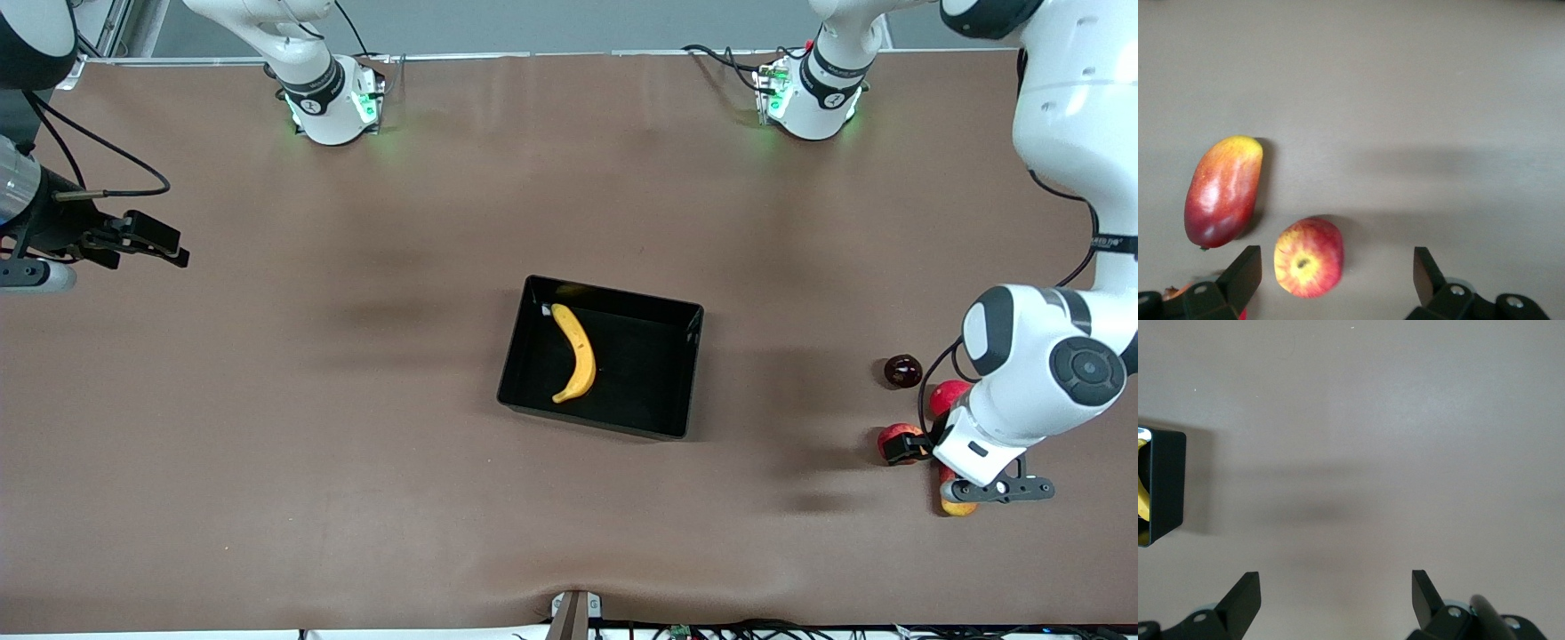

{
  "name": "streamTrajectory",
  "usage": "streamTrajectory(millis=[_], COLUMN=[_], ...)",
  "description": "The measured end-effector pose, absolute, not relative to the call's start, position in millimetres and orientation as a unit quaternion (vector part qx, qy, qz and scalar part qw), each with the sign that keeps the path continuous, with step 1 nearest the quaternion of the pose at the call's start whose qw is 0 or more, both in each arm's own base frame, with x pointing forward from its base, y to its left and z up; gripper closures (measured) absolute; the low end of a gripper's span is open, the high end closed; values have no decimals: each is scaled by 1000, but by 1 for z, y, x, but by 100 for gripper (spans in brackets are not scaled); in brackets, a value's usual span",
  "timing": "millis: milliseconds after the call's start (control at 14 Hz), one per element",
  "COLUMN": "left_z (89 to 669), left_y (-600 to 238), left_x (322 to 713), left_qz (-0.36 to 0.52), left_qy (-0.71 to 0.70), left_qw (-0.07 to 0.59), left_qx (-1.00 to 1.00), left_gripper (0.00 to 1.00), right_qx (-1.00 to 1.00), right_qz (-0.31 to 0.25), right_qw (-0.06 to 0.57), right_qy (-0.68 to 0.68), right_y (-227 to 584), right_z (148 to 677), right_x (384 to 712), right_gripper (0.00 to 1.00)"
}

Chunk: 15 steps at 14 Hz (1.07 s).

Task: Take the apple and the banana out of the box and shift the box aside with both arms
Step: 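Lower the apple onto the table and open the left gripper, then move the left gripper back over the banana in the tray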

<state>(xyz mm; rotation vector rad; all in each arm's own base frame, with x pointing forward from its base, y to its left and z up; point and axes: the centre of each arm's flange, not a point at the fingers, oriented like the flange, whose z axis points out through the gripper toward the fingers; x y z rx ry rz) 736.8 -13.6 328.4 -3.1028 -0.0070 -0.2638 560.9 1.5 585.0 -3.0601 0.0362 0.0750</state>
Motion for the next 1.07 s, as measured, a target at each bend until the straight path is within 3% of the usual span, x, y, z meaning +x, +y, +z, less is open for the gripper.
streamTrajectory(millis=[429,1071], left_z=[392,334], left_y=[-119,-351], left_x=[708,621], left_qz=[-63,-36], left_qy=[5,11], left_qw=[-21,-26], left_qx=[-998,-999], left_gripper=[0,0], right_qx=[-999,-999], right_qz=[23,15], right_qw=[41,42], right_qy=[8,9], right_y=[6,4], right_z=[586,591], right_x=[561,571], right_gripper=[0,0])
